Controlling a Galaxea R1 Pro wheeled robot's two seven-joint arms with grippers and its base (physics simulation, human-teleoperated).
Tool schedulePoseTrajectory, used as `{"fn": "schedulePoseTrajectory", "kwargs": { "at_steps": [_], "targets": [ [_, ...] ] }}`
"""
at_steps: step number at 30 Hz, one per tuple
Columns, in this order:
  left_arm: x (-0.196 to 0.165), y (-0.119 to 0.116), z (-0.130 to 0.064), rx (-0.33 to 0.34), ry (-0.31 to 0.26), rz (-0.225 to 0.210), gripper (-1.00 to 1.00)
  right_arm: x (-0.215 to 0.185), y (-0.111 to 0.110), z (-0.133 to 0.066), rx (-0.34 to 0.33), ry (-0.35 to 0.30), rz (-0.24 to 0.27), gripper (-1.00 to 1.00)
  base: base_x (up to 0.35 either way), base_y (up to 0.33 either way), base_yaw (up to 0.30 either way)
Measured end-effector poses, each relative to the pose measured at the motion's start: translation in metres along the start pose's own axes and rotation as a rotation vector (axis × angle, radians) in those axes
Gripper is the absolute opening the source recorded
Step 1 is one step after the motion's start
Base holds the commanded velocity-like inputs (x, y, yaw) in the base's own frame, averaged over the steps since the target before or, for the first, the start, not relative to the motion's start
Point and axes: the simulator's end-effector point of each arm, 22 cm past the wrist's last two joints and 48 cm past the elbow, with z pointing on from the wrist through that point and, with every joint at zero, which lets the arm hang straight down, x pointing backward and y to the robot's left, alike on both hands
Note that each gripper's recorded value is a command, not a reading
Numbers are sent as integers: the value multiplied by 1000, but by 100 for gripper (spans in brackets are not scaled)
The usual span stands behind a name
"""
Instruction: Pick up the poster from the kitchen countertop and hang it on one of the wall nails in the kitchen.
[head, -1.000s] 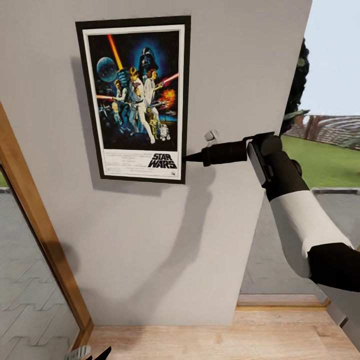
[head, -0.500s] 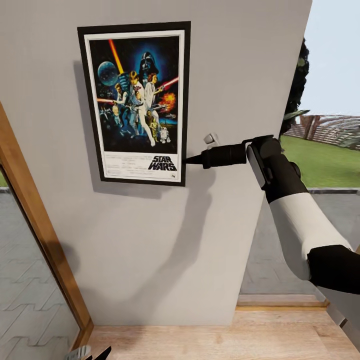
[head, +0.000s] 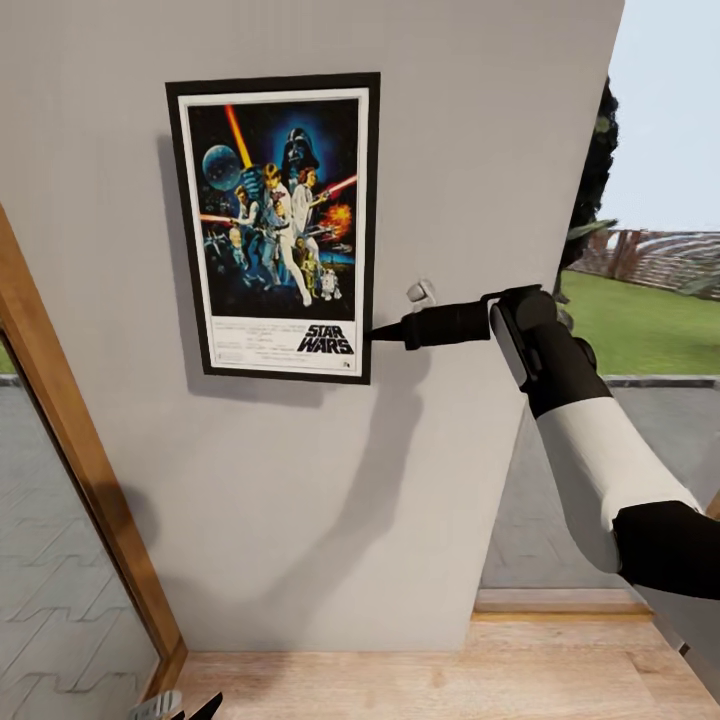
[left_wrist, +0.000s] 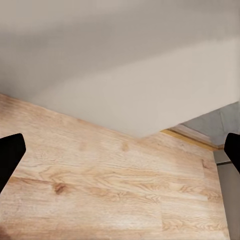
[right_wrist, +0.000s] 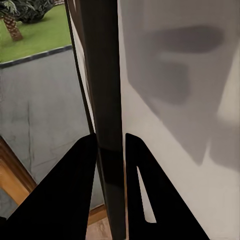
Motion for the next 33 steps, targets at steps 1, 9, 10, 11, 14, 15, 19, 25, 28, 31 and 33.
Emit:
{"fn": "schedulePoseTrajectory", "kwargs": {
  "at_steps": [1, 9, 10, 11, 14, 15, 19, 25, 28, 31, 33],
  "targets": [
    [0, 0, 0, 0, 0, 0, 100, 0, 0, 0, 0, 0, 0, -100, 22, 0, 0],
    [0, 0, 0, 0, 0, 0, 100, 0, 0, 0, 0, 0, 0, -100, 217, 0, 0],
    [0, 0, 0, 0, 0, 0, 100, 0, 0, 0, 0, 0, 0, -100, 143, 0, 0],
    [0, 0, 0, 0, 0, 0, 100, 0, 0, 0, 0, 0, 0, -100, 92, 0, 0],
    [0, 0, 0, 0, 0, 0, 100, 0, 0, 0, -1, 0, 1, -100, 42, 0, 0],
    [0, 0, 0, 0, 0, 0, 100, 0, 0, 0, -1, 0, 1, -100, 19, 0, 0],
    [0, 0, 0, 0, 0, 0, 100, 0, 0, 0, -1, 0, 1, -100, 9, 0, 0],
    [0, 0, 0, 0, 0, 0, 100, 0, 0, 0, -1, -1, -1, -100, 2, 0, 0],
    [0, 0, 0, 0, 0, 0, 100, -3, 0, 0, -1, -14, -32, -100, 0, 0, 0],
    [0, 0, 0, 0, 0, 0, 100, -5, 0, 0, -2, -28, -67, -100, 0, 0, 0],
    [0, 0, 0, 0, 0, 0, 100, -6, 0, 0, -2, -31, -76, -100, 0, 0, 0]
  ]
}}
